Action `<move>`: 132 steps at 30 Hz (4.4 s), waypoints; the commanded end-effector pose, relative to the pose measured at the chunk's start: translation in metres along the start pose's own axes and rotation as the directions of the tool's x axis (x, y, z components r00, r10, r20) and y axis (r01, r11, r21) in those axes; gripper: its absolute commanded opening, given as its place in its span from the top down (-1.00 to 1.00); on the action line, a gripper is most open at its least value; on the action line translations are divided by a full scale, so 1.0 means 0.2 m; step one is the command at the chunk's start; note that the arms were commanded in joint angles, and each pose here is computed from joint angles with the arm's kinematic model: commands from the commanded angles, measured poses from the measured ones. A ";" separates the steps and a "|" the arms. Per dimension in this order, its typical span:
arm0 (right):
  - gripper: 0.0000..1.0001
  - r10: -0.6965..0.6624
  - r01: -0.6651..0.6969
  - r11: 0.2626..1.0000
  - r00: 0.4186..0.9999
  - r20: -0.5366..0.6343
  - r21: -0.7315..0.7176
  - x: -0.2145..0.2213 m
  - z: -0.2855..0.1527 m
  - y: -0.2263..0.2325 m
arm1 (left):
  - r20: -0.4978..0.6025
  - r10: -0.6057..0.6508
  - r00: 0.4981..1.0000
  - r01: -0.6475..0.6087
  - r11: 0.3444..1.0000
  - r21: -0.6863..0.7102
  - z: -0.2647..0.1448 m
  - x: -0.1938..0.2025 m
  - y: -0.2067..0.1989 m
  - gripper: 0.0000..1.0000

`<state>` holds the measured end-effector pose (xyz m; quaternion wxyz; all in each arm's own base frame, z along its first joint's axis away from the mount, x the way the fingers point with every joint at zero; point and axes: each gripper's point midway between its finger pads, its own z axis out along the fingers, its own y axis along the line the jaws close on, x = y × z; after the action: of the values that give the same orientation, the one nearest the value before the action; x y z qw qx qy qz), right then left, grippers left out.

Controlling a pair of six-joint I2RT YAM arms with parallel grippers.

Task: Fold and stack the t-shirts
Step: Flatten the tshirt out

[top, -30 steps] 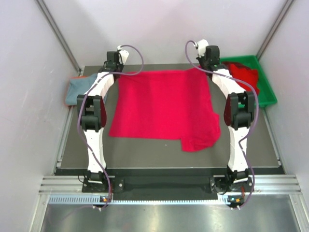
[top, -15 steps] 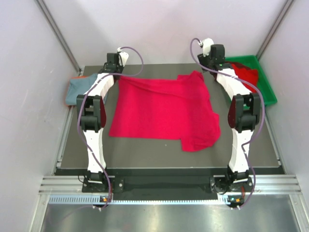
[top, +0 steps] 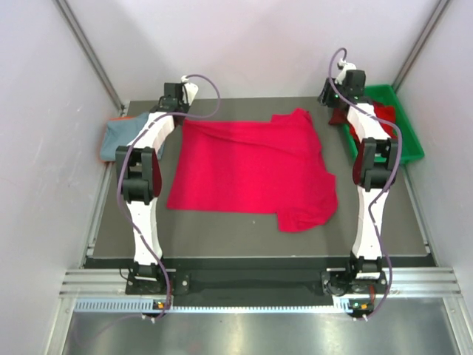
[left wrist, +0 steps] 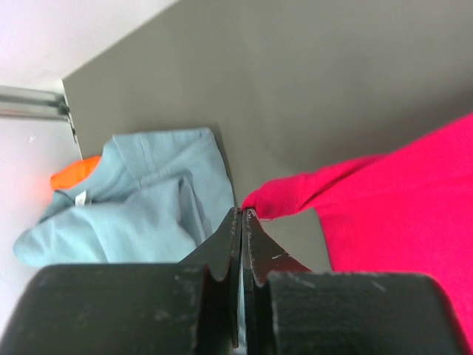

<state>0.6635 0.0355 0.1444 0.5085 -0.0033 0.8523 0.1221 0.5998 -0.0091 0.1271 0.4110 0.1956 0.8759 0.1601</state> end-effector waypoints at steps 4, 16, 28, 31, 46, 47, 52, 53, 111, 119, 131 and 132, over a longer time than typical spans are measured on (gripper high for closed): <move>0.07 0.277 -0.282 0.946 0.960 -0.054 -0.159 0.04 0.03 0.17 | 0.053 -0.020 0.998 0.018 0.999 0.035 -0.25 -0.12 -0.02 1.00; 0.11 0.373 -0.388 0.905 0.921 -0.113 -0.176 0.20 0.19 0.28 | 0.020 -0.015 1.000 0.013 0.994 0.111 -0.36 -0.11 -0.19 1.00; 0.89 0.378 -0.398 0.905 0.914 -0.144 -0.148 0.31 0.25 0.34 | 0.002 -0.015 1.000 0.014 0.993 0.115 -0.43 -0.07 -0.23 1.00; 1.00 0.354 -0.375 0.913 0.924 -0.143 -0.163 0.25 0.16 0.38 | 0.009 -0.015 1.000 0.013 0.993 0.117 -0.43 -0.08 -0.23 1.00; 0.32 0.200 -0.294 0.927 0.914 -0.352 -0.235 0.53 -0.39 0.86 | 0.131 -0.036 0.991 0.014 0.986 0.163 -0.39 -0.18 -0.28 1.00; 0.26 0.191 -0.281 0.930 0.921 -0.341 -0.239 0.51 -0.40 0.87 | 0.133 -0.035 0.990 0.013 0.986 0.165 -0.39 -0.18 -0.27 1.00; 0.13 0.130 -0.178 0.963 0.964 -0.232 -0.201 0.31 -0.35 0.75 | 0.131 -0.042 0.990 0.020 0.986 0.164 -0.39 -0.17 -0.26 1.00; 0.12 0.122 -0.167 0.968 0.966 -0.226 -0.189 0.30 -0.33 0.72 | 0.128 -0.048 0.991 0.026 0.986 0.167 -0.39 -0.17 -0.26 1.00; 0.48 0.030 -0.066 0.991 0.958 -0.285 -0.119 0.46 -0.32 0.56 | 0.102 -0.075 0.992 0.061 0.988 0.139 -0.37 -0.12 -0.24 1.00; 0.49 0.026 -0.063 0.991 0.957 -0.287 -0.120 0.46 -0.33 0.56 | 0.103 -0.081 0.991 0.066 0.988 0.143 -0.37 -0.12 -0.25 1.00; 0.50 0.013 -0.043 0.993 0.965 -0.261 -0.107 0.40 -0.38 0.53 | 0.111 -0.086 0.990 0.069 0.986 0.151 -0.35 -0.14 -0.26 1.00; 0.49 0.015 -0.044 0.994 0.965 -0.262 -0.105 0.41 -0.38 0.53 | 0.111 -0.089 0.990 0.071 0.986 0.152 -0.35 -0.13 -0.26 1.00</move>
<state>0.5406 0.1361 0.0884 0.3457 -0.0253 0.9206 0.1798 0.5389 -0.0733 0.1328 0.4053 0.2106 0.8868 0.0707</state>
